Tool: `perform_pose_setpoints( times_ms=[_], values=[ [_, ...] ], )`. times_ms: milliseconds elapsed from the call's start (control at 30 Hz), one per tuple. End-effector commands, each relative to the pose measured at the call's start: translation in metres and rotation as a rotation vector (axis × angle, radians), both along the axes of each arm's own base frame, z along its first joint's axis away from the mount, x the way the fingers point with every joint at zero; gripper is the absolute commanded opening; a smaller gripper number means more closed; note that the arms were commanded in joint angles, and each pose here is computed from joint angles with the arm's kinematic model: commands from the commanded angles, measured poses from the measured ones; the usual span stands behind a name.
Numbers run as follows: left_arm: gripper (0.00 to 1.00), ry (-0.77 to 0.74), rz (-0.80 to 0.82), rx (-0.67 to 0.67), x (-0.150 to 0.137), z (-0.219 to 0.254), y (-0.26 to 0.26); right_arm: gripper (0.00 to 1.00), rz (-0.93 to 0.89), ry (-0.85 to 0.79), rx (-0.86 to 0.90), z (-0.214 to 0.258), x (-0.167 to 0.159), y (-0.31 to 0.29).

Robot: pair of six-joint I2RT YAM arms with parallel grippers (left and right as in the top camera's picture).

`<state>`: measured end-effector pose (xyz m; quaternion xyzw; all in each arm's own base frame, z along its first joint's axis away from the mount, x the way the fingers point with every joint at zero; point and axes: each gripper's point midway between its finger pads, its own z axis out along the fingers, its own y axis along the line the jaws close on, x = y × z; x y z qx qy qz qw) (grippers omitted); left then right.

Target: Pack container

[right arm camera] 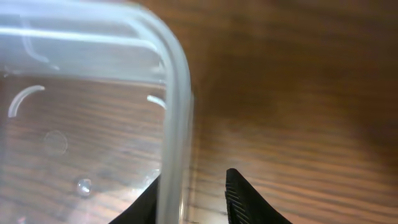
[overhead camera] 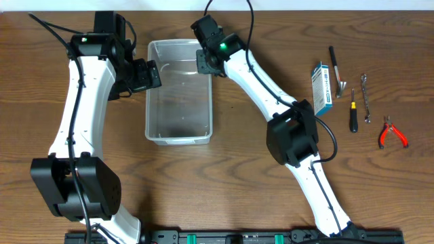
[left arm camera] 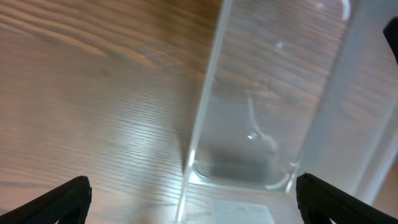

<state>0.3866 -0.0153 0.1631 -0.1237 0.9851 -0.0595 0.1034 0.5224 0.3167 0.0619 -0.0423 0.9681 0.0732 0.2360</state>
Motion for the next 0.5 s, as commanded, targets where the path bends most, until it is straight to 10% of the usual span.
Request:
perform_pose_setpoints(
  times_ms=[0,467],
  values=[
    [0.98,0.008,-0.032,-0.053,-0.002,0.001,-0.015,0.31,0.030,-0.107,-0.053,0.031,0.020,-0.010],
    [0.98,0.159,-0.043,-0.118,-0.046,0.003,-0.069,0.36,0.106,-0.212,-0.118,0.076,0.036,-0.024]
  ],
)
